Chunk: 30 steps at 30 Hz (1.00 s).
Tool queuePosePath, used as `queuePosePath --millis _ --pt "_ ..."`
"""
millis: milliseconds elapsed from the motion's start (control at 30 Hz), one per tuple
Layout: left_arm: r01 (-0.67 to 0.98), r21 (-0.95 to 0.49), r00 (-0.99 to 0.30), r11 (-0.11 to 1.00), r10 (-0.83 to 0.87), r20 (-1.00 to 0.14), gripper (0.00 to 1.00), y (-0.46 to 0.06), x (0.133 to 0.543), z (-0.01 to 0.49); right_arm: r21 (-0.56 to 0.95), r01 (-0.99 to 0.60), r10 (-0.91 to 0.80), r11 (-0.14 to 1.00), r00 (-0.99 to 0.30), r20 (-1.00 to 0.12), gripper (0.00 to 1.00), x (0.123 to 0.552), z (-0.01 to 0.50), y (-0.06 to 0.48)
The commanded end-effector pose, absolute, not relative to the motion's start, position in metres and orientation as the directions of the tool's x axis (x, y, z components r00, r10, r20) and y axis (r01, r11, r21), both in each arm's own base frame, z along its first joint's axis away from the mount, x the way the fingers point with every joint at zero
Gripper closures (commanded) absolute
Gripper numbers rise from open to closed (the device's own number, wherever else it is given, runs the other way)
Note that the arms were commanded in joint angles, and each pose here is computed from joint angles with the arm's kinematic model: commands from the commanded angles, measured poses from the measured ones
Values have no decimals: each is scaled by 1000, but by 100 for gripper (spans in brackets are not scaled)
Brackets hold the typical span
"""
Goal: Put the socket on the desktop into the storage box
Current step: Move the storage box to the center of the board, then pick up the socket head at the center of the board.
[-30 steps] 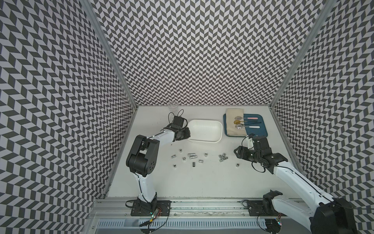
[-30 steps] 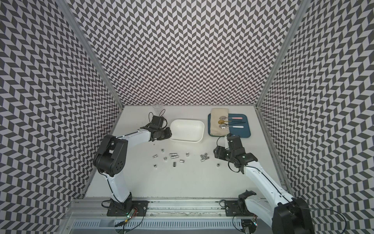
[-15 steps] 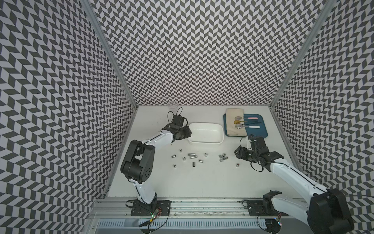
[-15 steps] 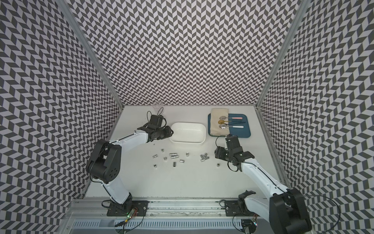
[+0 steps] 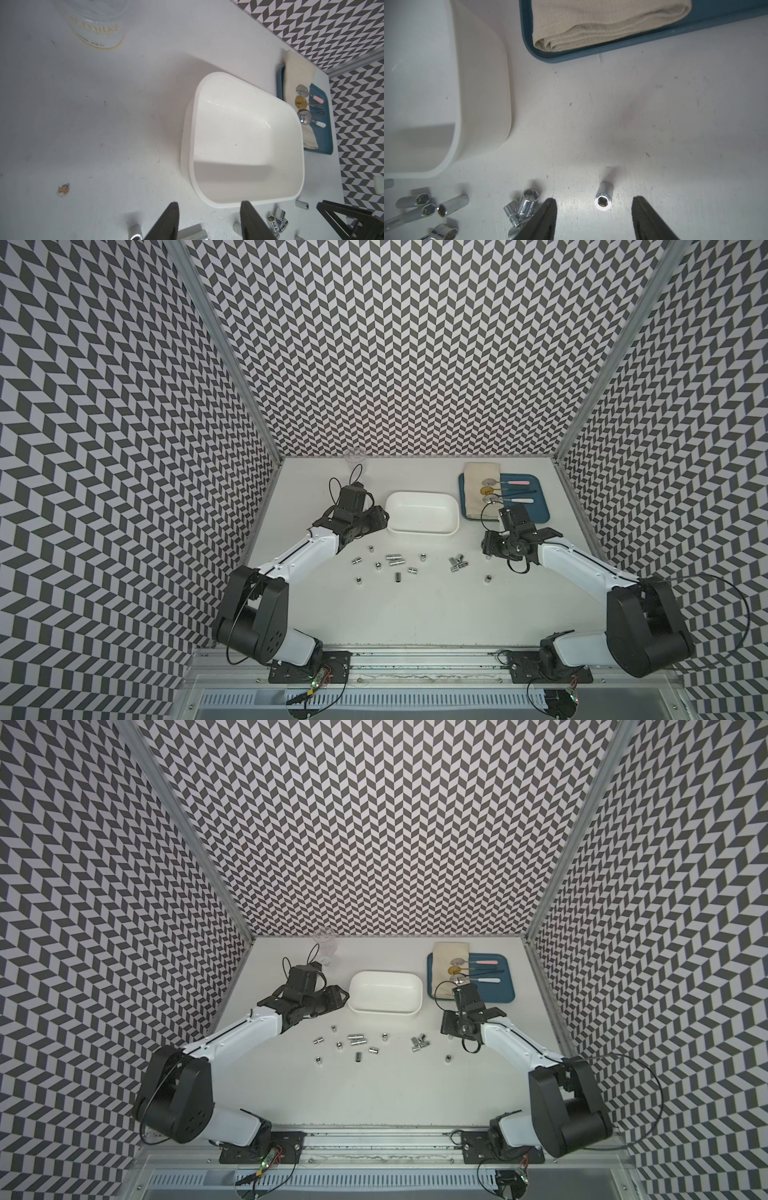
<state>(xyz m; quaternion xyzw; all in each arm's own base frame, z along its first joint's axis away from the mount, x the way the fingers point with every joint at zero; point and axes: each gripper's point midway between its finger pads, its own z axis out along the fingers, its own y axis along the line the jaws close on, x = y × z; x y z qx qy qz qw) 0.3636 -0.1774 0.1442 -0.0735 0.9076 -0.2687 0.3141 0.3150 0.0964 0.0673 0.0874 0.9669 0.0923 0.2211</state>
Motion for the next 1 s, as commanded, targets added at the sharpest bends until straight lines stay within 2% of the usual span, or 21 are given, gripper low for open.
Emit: queuePosePath --millis 0,267,500,733,967 --pt "63 -557 -785 828 -303 -540 49 -177 345 151 159 118 174 980 -894 -412 41 322 66 92" --pt "65 -576 -797 815 -305 -521 48 -165 299 138 133 109 149 985 -925 -348 49 321 45 95" --pt "55 -580 -800 813 -312 -512 48 -159 284 131 114 107 138 988 -939 -316 52 315 32 95" --pt "52 -589 -800 806 -319 -508 49 -158 280 130 113 103 133 988 -945 -297 61 313 24 97" --pt "49 -590 -800 806 -322 -506 49 -156 276 128 112 100 129 989 -948 -291 78 311 23 97"
